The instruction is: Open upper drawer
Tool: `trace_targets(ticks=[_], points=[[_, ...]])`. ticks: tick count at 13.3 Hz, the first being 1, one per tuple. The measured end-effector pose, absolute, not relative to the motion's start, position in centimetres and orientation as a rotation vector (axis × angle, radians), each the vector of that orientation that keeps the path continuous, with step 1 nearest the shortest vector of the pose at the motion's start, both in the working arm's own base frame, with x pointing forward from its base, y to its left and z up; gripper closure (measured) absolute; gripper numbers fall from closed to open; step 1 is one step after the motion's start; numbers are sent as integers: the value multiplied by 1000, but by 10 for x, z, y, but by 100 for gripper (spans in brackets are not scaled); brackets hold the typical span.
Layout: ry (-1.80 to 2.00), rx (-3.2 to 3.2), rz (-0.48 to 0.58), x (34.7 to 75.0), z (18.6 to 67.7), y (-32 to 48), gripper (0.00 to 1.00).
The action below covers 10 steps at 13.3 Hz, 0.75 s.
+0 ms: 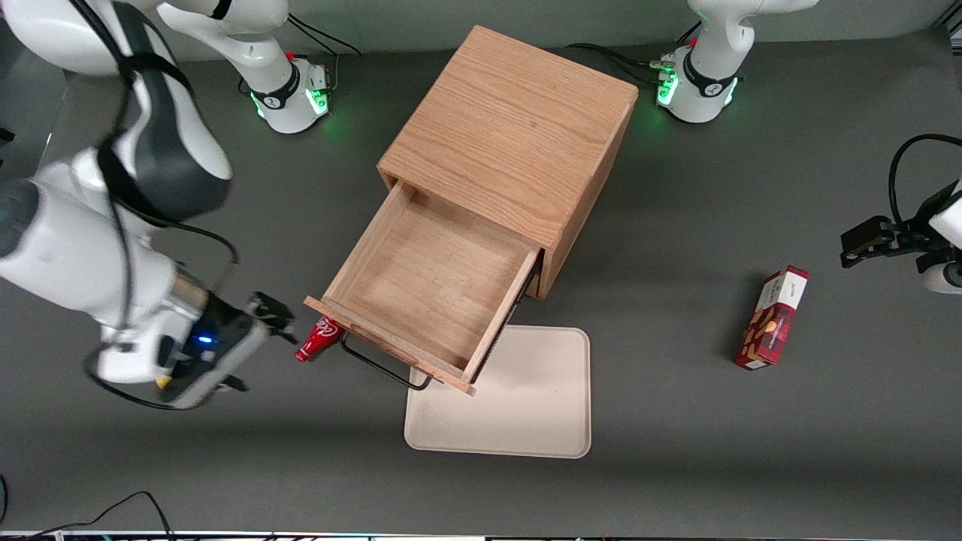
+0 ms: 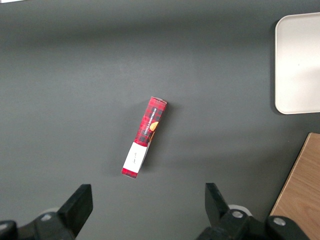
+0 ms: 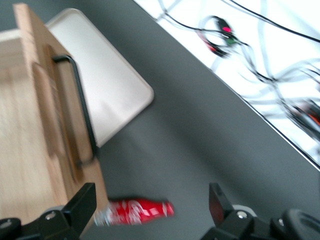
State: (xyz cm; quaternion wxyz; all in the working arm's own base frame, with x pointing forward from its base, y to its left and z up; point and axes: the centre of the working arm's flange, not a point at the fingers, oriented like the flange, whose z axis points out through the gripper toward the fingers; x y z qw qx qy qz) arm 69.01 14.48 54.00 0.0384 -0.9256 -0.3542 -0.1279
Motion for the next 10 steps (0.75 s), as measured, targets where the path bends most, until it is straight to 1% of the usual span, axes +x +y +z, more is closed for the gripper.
trace_targets(ticks=[1, 3, 5, 6, 8, 10], points=[[-1044, -2886, -371, 679, 554, 117, 0], [-937, -2965, -281, 646, 578, 80, 0], [-644, -3056, -148, 605, 602, 70, 0], [-464, -3085, -103, 586, 612, 68, 0], [-231, -3103, -59, 552, 629, 60, 0], [-152, -3117, -28, 526, 637, 49, 0]])
